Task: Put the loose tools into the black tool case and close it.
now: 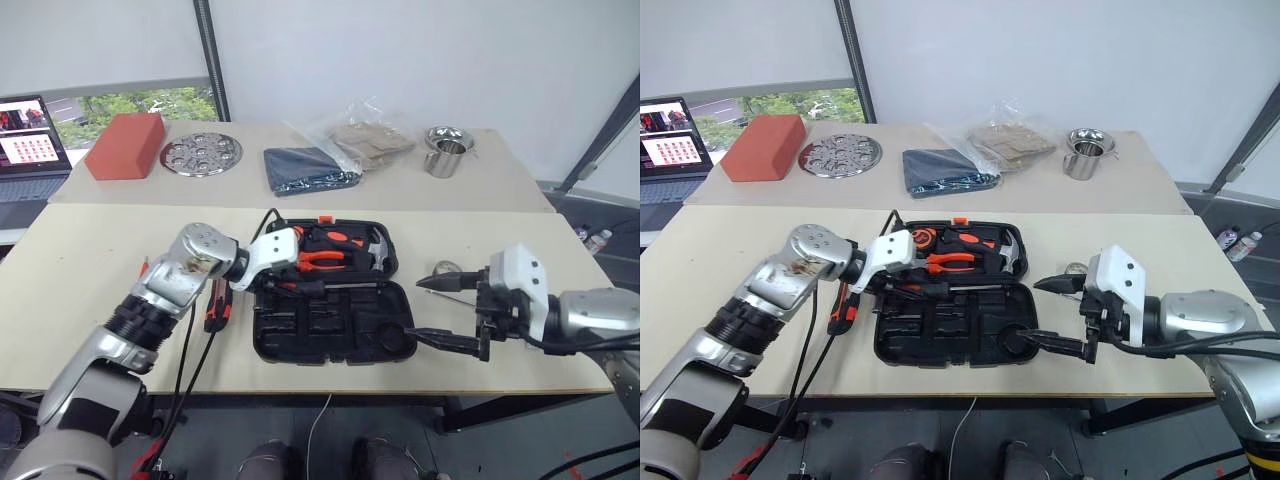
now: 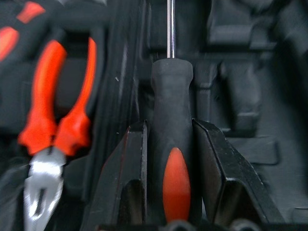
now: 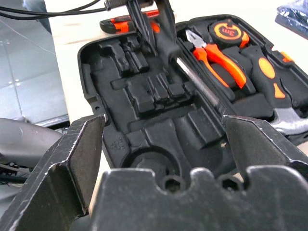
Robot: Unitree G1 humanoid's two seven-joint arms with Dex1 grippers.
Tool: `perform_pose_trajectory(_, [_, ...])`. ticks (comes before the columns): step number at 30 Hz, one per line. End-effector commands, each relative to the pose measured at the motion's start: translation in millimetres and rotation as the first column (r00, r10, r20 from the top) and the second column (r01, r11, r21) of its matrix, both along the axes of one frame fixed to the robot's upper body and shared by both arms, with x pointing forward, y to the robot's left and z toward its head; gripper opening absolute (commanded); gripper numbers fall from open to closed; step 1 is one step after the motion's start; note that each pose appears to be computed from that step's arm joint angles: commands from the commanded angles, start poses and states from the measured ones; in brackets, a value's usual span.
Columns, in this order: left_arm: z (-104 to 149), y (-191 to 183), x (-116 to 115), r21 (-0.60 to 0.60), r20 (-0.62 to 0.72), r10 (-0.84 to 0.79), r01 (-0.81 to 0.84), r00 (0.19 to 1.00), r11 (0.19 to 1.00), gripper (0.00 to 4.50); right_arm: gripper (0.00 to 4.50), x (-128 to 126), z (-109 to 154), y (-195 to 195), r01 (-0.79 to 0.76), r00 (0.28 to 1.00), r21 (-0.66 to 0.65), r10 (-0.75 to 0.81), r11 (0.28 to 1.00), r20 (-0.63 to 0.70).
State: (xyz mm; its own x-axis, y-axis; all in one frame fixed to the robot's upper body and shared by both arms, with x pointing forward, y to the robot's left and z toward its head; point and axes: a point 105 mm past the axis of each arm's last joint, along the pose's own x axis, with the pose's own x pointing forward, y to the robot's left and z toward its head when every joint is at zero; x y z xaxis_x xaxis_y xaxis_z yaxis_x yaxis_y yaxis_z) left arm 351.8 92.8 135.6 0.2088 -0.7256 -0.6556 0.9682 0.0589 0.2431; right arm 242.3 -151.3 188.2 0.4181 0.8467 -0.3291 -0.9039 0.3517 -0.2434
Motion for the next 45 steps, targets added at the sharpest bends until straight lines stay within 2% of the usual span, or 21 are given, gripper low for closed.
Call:
perform_pose_trajectory(1, [14, -1, 12, 0.004, 0.063, 0.006, -0.006, 0.998, 1.0, 0.92, 4.5, -5, 11, 3, 0.014, 0.999, 0.014, -0.014, 1.0, 0.051])
perform_pose_trajectory(4, [15, -3, 9, -0.004, 0.045, -0.028, 0.029, 0.999, 1.0, 0.92, 4.5, -6, 10, 2, 0.029, 0.998, 0.017, -0.03, 0.999, 0.051])
perform_pose_trajectory(6, [23, -7, 8, -0.042, 0.042, -0.038, 0.04, 0.998, 0.998, 1.92, 4.5, -8, 9, 1, 0.037, 0.998, 0.016, -0.038, 0.999, 0.048])
perform_pose_trajectory(8, [33, -12, 6, -0.079, 0.039, -0.056, 0.059, 0.998, 0.995, 2.44, 4.5, -10, 9, 1, 0.042, 0.998, 0.014, -0.043, 0.999, 0.045])
perform_pose_trajectory(12, [47, -19, 3, -0.138, 0.02, -0.072, 0.074, 0.997, 0.988, 3.92, 4.5, -10, 10, 0, 0.045, 0.998, 0.016, -0.046, 0.999, 0.043])
perform_pose_trajectory(15, [46, -24, 4, -0.151, 0.017, -0.067, 0.069, 0.998, 0.986, 3.58, 4.5, -8, 9, 2, 0.046, 0.998, 0.021, -0.047, 0.999, 0.042])
perform_pose_trajectory(18, [40, -27, 9, -0.139, 0.024, -0.053, 0.056, 0.998, 0.989, 2.42, 4.5, -7, 9, 3, 0.046, 0.998, 0.023, -0.047, 0.999, 0.041])
perform_pose_trajectory(21, [13, -28, 26, -0.048, 0.053, -0.005, 0.008, 0.999, 0.999, 1.31, 4.5, -5, 9, 4, 0.048, 0.998, 0.029, -0.049, 0.998, 0.041])
perform_pose_trajectory(24, [-12, -29, 17, 0.043, 0.004, -0.066, 0.066, 0.998, 0.997, 0.15, 4.5, -2, 9, 4, 0.055, 0.998, 0.038, -0.056, 0.998, 0.041])
perform_pose_trajectory(25, [-20, -28, 13, 0.076, -0.013, -0.093, 0.094, 0.996, 0.993, 0.04, 4.5, -1, 9, 4, 0.058, 0.997, 0.041, -0.06, 0.997, 0.041])
perform_pose_trajectory(28, [-37, -24, 6, 0.159, 0.003, -0.142, 0.139, 0.99, 0.977, 0.04, 4.5, 0, 9, 0, 0.082, 0.996, 0.05, -0.084, 0.995, 0.039])
perform_pose_trajectory(31, [-33, -25, 5, 0.126, 0.01, -0.141, 0.139, 0.99, 0.982, 0.04, 4.5, 2, 8, -9, 0.133, 0.99, 0.055, -0.136, 0.99, 0.039])
perform_pose_trajectory(34, [2, -24, 13, -0.04, 0.039, -0.081, 0.083, 0.996, 0.996, 0.04, 4.5, 8, -4, -48, 0.3, 0.954, 0.015, -0.3, 0.954, 0.021])
perform_pose_trajectory(37, [38, -17, 6, -0.209, 0.009, -0.105, 0.104, 0.994, 0.972, 0.04, 4.5, 7, -18, -93, 0.43, 0.902, -0.055, -0.431, 0.901, -0.014])
perform_pose_trajectory(38, [49, -13, 2, -0.243, 0.004, -0.124, 0.122, 0.992, 0.962, 0.54, 4.5, 8, -21, -109, 0.472, 0.88, -0.087, -0.474, 0.877, -0.01])
perform_pose_trajectory(40, [67, 1, -11, -0.289, 0.007, -0.179, 0.173, 0.984, 0.941, 1.05, 4.5, 15, -25, -143, 0.55, 0.832, -0.152, -0.555, 0.821, 0.009])
perform_pose_trajectory(41, [73, 6, -17, -0.296, 0.002, -0.2, 0.192, 0.98, 0.936, 1.51, 4.5, 20, -26, -155, 0.572, 0.816, -0.174, -0.578, 0.801, 0.019])
perform_pose_trajectory(45, [77, 21, -42, -0.267, -0.041, -0.27, 0.25, 0.962, 0.931, 2.89, 4.5, 38, -36, -183, 0.588, 0.795, -0.291, -0.606, 0.755, 0.032])
